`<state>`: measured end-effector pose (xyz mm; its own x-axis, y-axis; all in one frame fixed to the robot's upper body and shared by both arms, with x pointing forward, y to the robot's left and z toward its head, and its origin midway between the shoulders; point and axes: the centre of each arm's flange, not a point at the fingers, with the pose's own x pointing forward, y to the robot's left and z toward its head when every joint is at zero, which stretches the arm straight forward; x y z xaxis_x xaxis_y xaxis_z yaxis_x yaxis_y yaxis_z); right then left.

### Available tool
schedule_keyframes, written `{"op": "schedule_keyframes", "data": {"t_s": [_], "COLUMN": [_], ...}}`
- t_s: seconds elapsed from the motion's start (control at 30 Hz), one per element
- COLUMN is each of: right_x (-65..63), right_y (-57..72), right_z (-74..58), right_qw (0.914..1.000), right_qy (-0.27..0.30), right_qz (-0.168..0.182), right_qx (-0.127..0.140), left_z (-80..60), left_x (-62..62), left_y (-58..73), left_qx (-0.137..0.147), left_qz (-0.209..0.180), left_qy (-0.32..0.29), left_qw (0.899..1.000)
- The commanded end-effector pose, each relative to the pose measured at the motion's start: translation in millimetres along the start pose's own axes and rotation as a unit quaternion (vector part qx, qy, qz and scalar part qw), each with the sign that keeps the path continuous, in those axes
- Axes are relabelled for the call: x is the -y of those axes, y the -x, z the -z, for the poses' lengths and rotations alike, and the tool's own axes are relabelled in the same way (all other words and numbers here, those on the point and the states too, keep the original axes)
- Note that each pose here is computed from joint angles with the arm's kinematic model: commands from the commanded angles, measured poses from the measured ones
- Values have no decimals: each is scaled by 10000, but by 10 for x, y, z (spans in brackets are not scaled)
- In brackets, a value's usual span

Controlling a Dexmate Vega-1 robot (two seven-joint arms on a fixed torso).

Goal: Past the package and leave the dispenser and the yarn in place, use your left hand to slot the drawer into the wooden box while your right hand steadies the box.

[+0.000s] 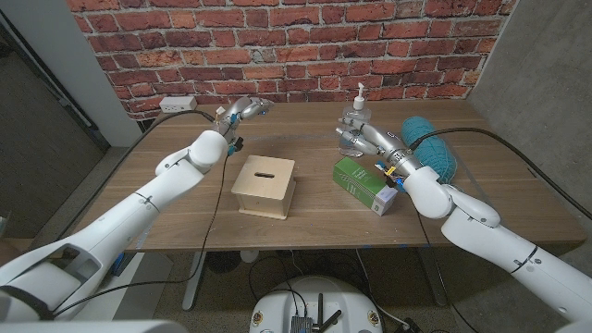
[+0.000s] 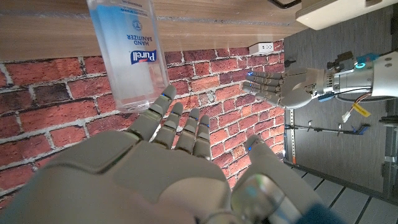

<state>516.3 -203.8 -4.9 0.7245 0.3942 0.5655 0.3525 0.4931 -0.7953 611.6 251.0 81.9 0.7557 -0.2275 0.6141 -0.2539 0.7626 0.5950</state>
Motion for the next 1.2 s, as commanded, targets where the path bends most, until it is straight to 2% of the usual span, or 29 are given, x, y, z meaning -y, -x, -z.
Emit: {"op": "schedule_keyframes", "data": {"t_s": [0.03,0.27,0.4,0.57,0.97,1.2], "right_x": [119,139,152,150,133,112], "right_y": [91,106,121,155,181,170], "right_z": [251,402,478,555,680,750], "right_qw": [9944,9878,9823,9762,9632,9499], "right_qy": [-933,-1420,-1722,-1981,-2477,-2901], "right_qz": [375,448,505,622,684,812], "right_qx": [-330,-460,-542,-619,-791,-834], "left_z": [205,292,311,330,498,577], "left_x": [100,159,194,227,193,202], "left_y": [133,205,268,339,496,528], "left_qx": [-8,-14,-99,-72,84,139], "left_qz": [-458,-635,-830,-940,-1033,-1046], "left_qy": [526,852,1014,1229,1694,1892], "left_qw": [9976,9943,9913,9879,9801,9763]}}
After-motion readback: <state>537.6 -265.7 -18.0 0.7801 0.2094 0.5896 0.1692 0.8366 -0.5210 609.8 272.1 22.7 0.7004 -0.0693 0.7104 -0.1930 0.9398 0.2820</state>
